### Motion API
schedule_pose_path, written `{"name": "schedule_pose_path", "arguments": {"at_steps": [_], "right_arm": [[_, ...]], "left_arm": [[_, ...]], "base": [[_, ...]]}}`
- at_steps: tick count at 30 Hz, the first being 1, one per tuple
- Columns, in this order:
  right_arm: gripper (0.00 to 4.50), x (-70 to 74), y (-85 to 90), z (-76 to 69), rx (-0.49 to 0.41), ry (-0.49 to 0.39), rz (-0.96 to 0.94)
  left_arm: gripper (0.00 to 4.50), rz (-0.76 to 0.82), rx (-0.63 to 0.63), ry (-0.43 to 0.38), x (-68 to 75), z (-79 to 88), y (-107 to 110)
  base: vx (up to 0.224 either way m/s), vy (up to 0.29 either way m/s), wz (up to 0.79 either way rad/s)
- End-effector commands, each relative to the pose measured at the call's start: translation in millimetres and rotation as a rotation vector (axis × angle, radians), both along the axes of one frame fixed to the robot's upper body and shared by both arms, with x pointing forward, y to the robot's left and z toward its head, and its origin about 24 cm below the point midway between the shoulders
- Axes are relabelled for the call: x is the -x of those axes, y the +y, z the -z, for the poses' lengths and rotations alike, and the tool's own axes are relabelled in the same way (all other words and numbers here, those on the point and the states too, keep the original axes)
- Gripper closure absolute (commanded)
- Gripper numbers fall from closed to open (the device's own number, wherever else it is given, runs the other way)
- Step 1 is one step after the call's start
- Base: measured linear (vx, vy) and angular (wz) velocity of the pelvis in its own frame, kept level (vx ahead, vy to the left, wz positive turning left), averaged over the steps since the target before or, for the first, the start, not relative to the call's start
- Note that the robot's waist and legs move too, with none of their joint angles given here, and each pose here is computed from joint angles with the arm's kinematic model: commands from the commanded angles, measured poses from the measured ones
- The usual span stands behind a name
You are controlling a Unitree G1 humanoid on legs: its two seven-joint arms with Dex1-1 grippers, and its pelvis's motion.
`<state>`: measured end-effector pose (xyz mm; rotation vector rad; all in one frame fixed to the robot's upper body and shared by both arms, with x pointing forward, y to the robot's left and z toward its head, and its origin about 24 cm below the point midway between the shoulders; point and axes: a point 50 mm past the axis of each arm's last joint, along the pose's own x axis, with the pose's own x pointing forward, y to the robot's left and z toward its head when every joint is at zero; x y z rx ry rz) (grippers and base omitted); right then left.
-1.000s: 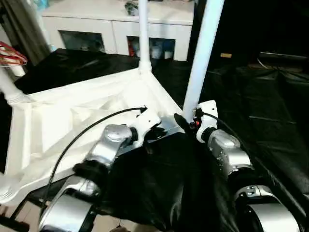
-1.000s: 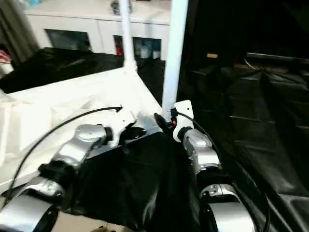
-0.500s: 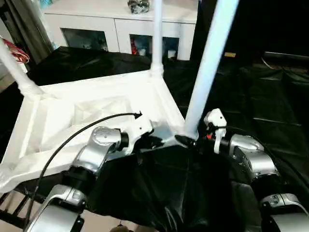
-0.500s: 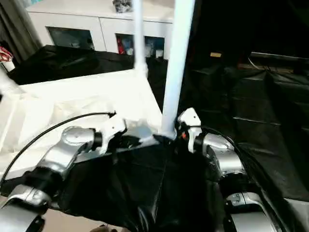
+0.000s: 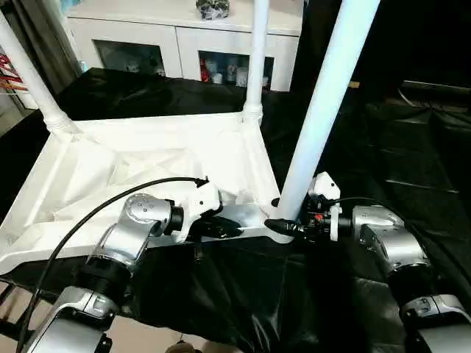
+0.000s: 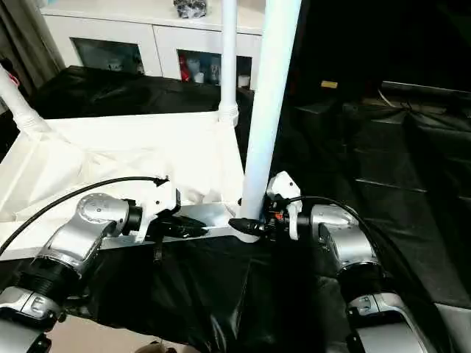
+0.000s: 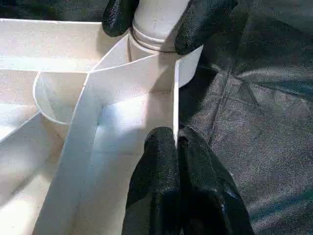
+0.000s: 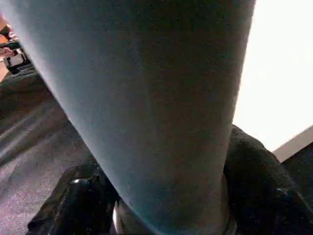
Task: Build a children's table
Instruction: Rotate leg to tighten
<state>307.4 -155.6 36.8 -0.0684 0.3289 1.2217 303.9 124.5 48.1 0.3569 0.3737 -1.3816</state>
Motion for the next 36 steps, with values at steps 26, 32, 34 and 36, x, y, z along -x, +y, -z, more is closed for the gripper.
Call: {"name": "schedule_pose_path", "arguments": {"at_steps": [26, 32, 34, 36], "right_arm": [[1.22, -23.6, 86.1, 29.4, -0.068, 0.115, 0.591], [0.80, -24.6, 73.4, 23.4, -0.086, 0.082, 0.511], [0.62, -19.4, 61.0, 21.5, -0.079, 0.059, 0.385], [0.62, -17.0, 55.1, 20.2, -0.072, 0.048, 0.331]], "left_arm": [[4.50, -0.411, 0.124, -0.164, -42.7, -22.7, -64], [4.50, -0.302, 0.124, -0.163, -35.5, -21.2, -54], [4.50, -0.239, 0.126, -0.147, -30.8, -20.8, -46], [4.50, -0.202, 0.128, -0.136, -27.9, -21.0, -43]], "base": [[0.000, 0.000, 0.00], [0.000, 0.000, 0.00], [0.000, 0.000, 0.00], [0.000, 0.000, 0.00]]}}
